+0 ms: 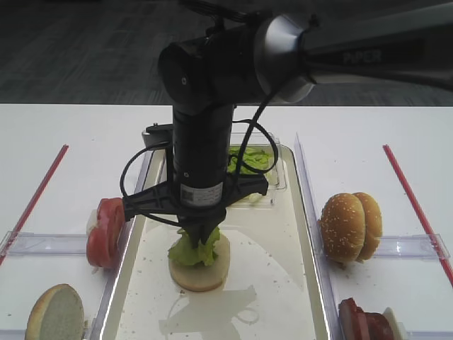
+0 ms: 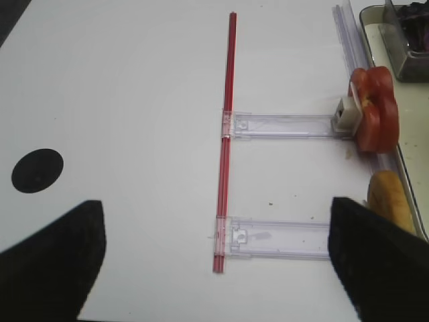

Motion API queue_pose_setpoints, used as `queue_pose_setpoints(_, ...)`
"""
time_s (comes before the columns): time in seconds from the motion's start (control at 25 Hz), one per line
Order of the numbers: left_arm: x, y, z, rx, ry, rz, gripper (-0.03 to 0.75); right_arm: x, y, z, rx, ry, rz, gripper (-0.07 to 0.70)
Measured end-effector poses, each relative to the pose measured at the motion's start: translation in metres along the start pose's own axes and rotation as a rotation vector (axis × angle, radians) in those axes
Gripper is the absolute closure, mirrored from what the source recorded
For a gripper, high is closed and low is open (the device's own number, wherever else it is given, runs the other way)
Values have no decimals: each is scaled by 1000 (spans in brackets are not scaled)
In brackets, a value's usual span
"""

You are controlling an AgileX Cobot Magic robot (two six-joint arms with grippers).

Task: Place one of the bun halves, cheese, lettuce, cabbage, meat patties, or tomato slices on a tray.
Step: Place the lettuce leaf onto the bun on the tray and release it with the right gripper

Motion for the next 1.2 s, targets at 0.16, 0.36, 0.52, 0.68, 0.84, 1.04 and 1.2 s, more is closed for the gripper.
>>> queue_pose_setpoints(0.16, 0, 0, 0, 0, 0, 0, 97, -2, 0, 2, 12, -3, 10, 577)
queue_pose_setpoints(0.36, 0, 0, 0, 0, 0, 0, 97, -3, 0, 3, 15, -7, 16, 500)
queue_pose_setpoints(0.52, 0, 0, 0, 0, 0, 0, 97, -3, 0, 3, 15, -15, 16, 381)
queue_pose_setpoints(0.68, 0, 0, 0, 0, 0, 0, 97, -3, 0, 3, 17, -14, 17, 293)
queue_pose_setpoints(0.84, 0, 0, 0, 0, 0, 0, 97, -3, 0, 3, 17, -19, 17, 254)
queue_pose_setpoints(1.04, 0, 0, 0, 0, 0, 0, 97, -3, 0, 3, 17, -29, 17, 226)
queue_pose_setpoints(1.2, 0, 0, 0, 0, 0, 0, 97, -3, 0, 3, 17, -33, 17, 223)
Point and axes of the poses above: a point on each arm's last joint axis where the gripper is mounted, y pointing out along that axis toward the gripper, x along the wrist's bending axis when the last joint is at zero, z = x × y, the point moved 10 cm from there along y, pointing out along that axis toward the gripper, and after that the axes turned 5 degrees about -y, right-handed, at the moved point
